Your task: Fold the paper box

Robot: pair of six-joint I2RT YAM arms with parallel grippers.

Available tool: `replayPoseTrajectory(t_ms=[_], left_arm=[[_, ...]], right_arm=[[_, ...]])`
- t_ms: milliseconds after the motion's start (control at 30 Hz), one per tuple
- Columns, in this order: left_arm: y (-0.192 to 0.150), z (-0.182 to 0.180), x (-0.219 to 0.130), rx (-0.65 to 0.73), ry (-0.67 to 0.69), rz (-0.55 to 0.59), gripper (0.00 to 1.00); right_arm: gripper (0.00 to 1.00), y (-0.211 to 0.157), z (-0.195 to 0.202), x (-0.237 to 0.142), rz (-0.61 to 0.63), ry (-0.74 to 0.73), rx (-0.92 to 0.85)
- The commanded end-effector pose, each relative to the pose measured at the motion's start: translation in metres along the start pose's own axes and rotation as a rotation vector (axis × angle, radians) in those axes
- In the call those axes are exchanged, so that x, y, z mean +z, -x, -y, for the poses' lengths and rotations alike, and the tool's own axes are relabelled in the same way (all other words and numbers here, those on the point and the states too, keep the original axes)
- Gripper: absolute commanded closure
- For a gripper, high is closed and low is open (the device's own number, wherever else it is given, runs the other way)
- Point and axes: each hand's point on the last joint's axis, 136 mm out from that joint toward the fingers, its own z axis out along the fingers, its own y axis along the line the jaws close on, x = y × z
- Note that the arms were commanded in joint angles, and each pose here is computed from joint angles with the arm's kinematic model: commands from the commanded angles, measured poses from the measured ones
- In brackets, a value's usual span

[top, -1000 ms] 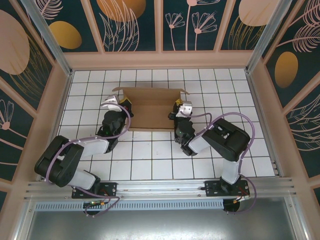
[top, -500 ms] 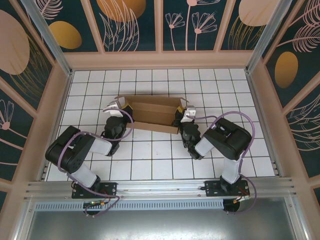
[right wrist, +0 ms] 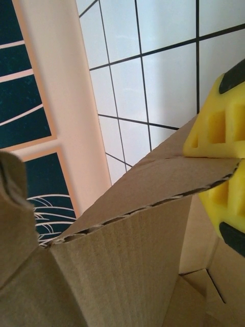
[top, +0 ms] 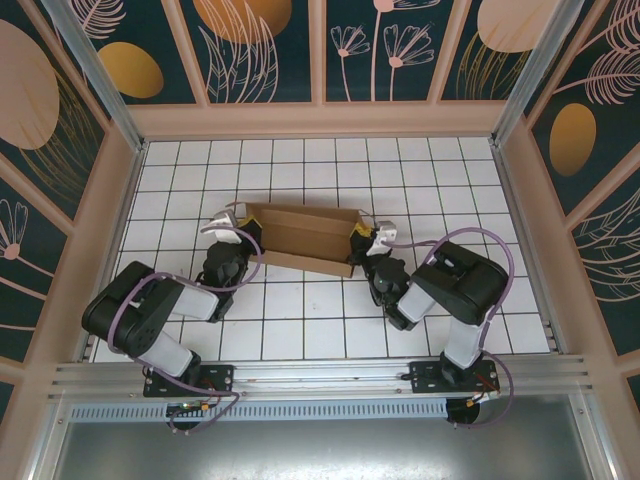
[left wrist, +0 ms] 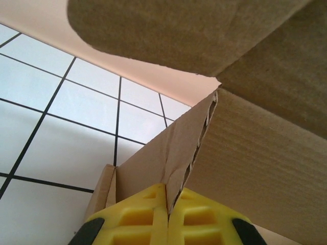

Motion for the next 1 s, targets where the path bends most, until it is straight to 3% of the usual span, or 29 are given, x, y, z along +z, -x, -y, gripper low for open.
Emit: replayPoseTrajectory(t_ms=[0,533,967], left_arm=[[-0.058,-0.022,-0.016,0.005,0.063,-0.219,0.95],[-0.06,-0.016,-0.015,-0.049,0.034,-0.228,0.96],[-0.073,-0.046,-0.026,-0.04,0.167,-0.259,1.0]], right_arm=[[0.89,-0.04,-0.018,-0.015,-0.162,0.103,0.003],[0.6,-0.023,-0.074,0.003,-0.146,0.233,0.082],[0.52,-0.045,-0.035,-0.027,-0.207,0.192,0.011]])
